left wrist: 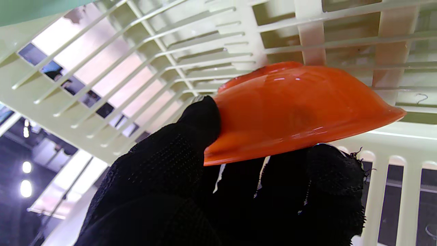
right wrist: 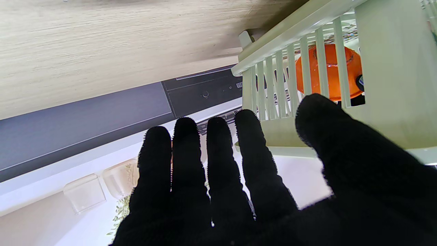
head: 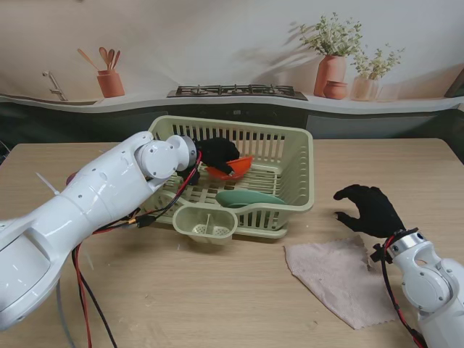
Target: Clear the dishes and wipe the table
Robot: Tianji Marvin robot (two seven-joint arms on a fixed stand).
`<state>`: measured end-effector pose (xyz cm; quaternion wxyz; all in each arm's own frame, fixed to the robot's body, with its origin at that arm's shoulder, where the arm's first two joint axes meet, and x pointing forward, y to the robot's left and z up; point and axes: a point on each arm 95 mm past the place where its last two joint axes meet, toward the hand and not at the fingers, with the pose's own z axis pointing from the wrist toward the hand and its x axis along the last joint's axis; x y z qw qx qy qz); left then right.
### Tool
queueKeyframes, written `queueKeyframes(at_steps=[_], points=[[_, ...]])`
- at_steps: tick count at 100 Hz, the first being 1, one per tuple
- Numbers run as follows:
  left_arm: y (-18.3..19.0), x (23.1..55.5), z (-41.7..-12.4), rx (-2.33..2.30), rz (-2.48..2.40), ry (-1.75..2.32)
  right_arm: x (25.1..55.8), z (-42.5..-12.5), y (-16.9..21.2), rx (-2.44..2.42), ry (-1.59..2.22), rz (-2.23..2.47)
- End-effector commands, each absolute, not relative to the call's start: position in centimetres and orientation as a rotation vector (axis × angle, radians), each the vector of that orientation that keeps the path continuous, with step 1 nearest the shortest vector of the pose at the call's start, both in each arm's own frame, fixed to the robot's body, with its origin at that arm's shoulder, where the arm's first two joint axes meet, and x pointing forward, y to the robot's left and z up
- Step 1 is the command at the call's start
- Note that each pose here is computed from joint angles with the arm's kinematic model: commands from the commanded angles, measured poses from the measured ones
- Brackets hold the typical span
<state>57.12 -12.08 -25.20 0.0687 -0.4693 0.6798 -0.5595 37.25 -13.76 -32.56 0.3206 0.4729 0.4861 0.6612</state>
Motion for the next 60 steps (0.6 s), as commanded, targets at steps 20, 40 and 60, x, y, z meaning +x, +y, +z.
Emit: queueKeyframes(at_steps=[20, 40, 60], points=[[-13.05, 57.18, -25.17, -1.418, -1.661, 2.08, 37.09, -32.87, -13.61, 1.25, 1.29, 1.736], [-13.2, 57.03, -25.38, -1.415, -1.648, 2.09, 37.07, -32.89, -13.61, 1.251, 1.29, 1.735], [-13.34, 56.69, -25.63, -1.445, -1.618, 2.099, 37.12, -32.85, -13.65, 1.247, 1.289, 1.738]])
